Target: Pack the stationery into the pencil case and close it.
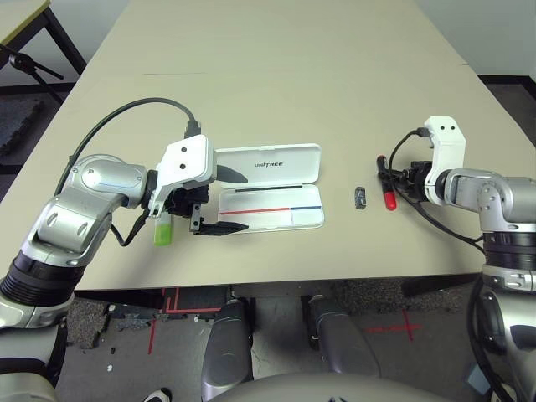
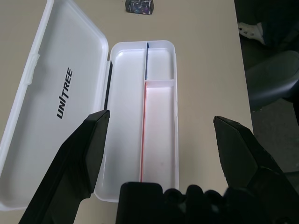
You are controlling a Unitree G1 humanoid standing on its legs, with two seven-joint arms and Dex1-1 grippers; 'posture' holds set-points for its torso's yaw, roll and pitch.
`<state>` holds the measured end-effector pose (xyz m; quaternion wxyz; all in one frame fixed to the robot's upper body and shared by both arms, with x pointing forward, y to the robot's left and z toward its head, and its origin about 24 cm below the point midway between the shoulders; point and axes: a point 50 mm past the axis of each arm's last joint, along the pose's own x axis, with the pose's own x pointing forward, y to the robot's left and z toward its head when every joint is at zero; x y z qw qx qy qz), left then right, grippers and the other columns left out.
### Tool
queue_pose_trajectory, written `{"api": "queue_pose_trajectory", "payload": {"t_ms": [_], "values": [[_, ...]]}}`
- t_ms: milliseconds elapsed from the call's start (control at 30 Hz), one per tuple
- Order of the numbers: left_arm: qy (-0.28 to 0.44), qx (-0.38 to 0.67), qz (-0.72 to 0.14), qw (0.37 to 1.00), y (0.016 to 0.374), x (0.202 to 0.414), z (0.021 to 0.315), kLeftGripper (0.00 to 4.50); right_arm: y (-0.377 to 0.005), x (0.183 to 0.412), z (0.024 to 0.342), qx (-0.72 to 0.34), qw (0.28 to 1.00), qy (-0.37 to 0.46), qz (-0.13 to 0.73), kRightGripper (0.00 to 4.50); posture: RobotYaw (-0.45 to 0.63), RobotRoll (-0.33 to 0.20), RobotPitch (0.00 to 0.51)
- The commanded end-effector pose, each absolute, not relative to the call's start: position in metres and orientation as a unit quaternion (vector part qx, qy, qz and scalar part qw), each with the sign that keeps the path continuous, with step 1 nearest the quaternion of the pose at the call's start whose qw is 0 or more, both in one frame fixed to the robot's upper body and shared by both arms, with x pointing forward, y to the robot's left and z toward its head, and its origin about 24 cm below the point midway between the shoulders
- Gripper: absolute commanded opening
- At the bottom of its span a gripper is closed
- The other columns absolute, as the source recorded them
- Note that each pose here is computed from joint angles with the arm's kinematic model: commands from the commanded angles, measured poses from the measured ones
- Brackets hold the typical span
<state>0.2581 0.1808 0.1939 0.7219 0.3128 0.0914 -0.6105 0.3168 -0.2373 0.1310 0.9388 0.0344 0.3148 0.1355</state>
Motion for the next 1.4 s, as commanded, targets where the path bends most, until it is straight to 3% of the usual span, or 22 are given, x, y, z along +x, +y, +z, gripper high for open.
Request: {"api": "queue_pose_trajectory", "payload": {"t_ms": [33,233,400,833,1033,1400], "values": [[0.1,0.326,-0.61,0.715,0.183,0.255,0.192,4.5,-0.244,0.316,0.134,0.015,0.935,0.329,0.133,0.54,-0.13,0.0,0.172],[0.104,0.329,-0.606,0.716,0.186,0.255,0.194,4.5,-0.248,0.317,0.158,-0.044,0.937,0.302,0.171,0.47,-0.12,0.0,0.174],[0.107,0.331,-0.603,0.718,0.188,0.254,0.195,4.5,-0.244,0.316,0.182,-0.132,0.921,0.256,0.264,0.47,-0.12,0.0,0.173],[0.119,0.339,-0.594,0.719,0.196,0.256,0.197,4.5,-0.175,0.302,0.229,-0.303,0.709,0.182,0.61,0.47,-0.11,0.0,0.171],[0.119,0.341,-0.591,0.721,0.196,0.255,0.198,4.5,-0.138,0.301,0.229,-0.322,0.654,0.162,0.666,0.47,-0.1,0.0,0.174],[0.128,0.337,-0.585,0.726,0.199,0.251,0.196,4.5,-0.084,0.31,0.202,-0.335,0.641,0.152,0.674,0.47,-0.07,0.0,0.182]]}}
